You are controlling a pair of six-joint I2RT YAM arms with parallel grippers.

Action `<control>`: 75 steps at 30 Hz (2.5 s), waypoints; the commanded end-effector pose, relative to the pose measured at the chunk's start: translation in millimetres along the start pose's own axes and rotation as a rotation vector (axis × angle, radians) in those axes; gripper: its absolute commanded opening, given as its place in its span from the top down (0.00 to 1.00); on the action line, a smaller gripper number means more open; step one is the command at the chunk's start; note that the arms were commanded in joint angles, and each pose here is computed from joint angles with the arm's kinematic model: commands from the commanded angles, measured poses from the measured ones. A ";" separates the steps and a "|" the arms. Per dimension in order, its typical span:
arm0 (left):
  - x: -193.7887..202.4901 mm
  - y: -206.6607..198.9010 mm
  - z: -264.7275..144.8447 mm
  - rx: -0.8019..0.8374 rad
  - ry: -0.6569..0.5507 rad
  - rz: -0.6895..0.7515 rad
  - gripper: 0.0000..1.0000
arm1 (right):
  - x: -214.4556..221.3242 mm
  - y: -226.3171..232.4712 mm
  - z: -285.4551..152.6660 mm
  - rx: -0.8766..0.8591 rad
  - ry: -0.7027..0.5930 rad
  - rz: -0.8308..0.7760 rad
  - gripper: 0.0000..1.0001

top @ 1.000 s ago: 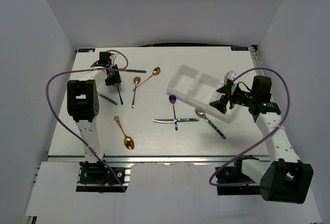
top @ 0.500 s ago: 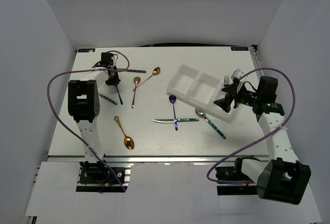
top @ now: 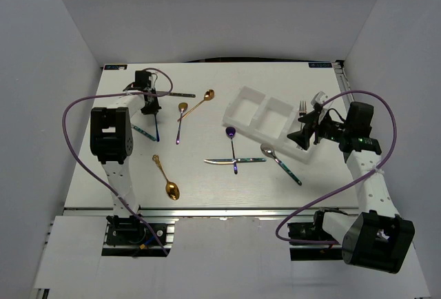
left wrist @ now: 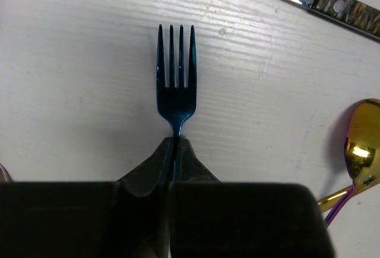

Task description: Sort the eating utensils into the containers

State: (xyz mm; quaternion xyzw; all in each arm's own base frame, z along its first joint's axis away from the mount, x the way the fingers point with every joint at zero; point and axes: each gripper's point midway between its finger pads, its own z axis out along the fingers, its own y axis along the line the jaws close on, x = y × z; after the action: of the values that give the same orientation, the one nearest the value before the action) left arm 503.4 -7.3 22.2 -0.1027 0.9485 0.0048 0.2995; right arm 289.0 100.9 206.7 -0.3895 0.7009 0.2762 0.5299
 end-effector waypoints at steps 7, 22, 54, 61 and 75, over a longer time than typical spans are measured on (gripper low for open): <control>-11.1 -25.1 -55.4 0.146 -0.005 -0.050 1.00 | -8.9 -3.7 -5.8 0.014 -0.033 -0.009 0.17; -36.9 -120.5 -163.0 0.643 -0.149 -0.045 1.00 | -6.7 -13.8 -12.3 0.059 -0.033 0.005 0.16; 41.5 -552.3 -288.8 1.466 -0.322 0.151 1.00 | -22.2 -52.2 -74.7 0.320 -0.147 0.048 0.18; 48.5 -572.0 -278.4 1.470 -0.499 0.089 1.00 | -19.6 -52.3 -74.5 0.316 -0.151 0.063 0.18; 68.0 -588.4 -238.0 1.334 -0.652 0.153 1.00 | -14.1 -53.6 -71.7 0.298 -0.151 0.088 0.17</control>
State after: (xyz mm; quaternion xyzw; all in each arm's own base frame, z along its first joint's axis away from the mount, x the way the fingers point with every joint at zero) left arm 427.5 -613.8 164.0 0.1749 0.6573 -0.5205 0.5163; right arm 297.9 16.3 235.7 -0.2427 0.7205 0.2183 0.6118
